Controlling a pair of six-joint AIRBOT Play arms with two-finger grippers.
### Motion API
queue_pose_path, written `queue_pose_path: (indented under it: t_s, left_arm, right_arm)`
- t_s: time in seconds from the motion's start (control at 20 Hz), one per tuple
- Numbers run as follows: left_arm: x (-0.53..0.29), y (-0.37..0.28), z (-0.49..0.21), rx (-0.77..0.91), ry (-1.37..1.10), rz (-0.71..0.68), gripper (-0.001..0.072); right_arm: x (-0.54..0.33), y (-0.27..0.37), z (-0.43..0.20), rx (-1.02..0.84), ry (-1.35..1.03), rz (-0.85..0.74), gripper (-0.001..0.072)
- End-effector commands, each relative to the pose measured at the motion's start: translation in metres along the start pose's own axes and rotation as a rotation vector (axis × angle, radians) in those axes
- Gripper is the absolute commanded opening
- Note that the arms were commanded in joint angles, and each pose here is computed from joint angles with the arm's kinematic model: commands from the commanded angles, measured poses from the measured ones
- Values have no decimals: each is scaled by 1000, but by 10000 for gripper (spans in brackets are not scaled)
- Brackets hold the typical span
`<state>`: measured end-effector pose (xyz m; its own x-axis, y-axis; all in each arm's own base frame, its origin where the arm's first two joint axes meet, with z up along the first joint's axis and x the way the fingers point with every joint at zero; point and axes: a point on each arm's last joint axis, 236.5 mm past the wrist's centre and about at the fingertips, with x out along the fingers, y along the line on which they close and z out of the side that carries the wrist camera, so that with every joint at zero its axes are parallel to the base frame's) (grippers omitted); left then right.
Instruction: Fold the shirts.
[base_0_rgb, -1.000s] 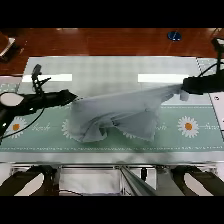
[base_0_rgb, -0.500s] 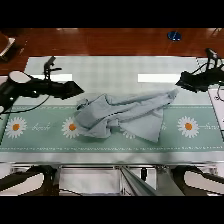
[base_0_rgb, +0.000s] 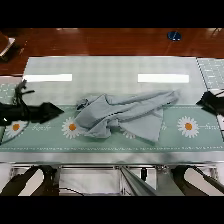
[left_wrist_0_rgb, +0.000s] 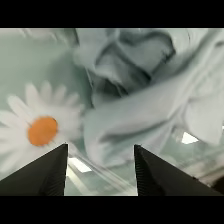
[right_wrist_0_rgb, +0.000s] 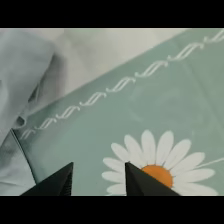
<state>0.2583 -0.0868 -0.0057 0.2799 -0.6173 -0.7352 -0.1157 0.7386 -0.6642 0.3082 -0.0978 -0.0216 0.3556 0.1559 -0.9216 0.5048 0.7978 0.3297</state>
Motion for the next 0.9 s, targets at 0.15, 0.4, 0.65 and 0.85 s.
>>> queue_pose_path:
  t_s: [0.15, 0.4, 0.65, 0.85]
  left_arm:
    - [64, 16, -76, -134, 70, -55, 508]
    - [98, 5, -69, -91, 9, -32, 507]
    - [113, 0, -51, -62, -21, -1, 59]
    - [107, -19, -27, 5, -65, -29, 19]
  right_arm:
    - [40, 17, -68, 94, 61, 182, 383]
    - [39, 19, -69, 95, 67, 190, 383]
    - [39, 26, -62, 93, 41, 221, 383]
    - [54, 42, -48, 157, 60, 317, 383]
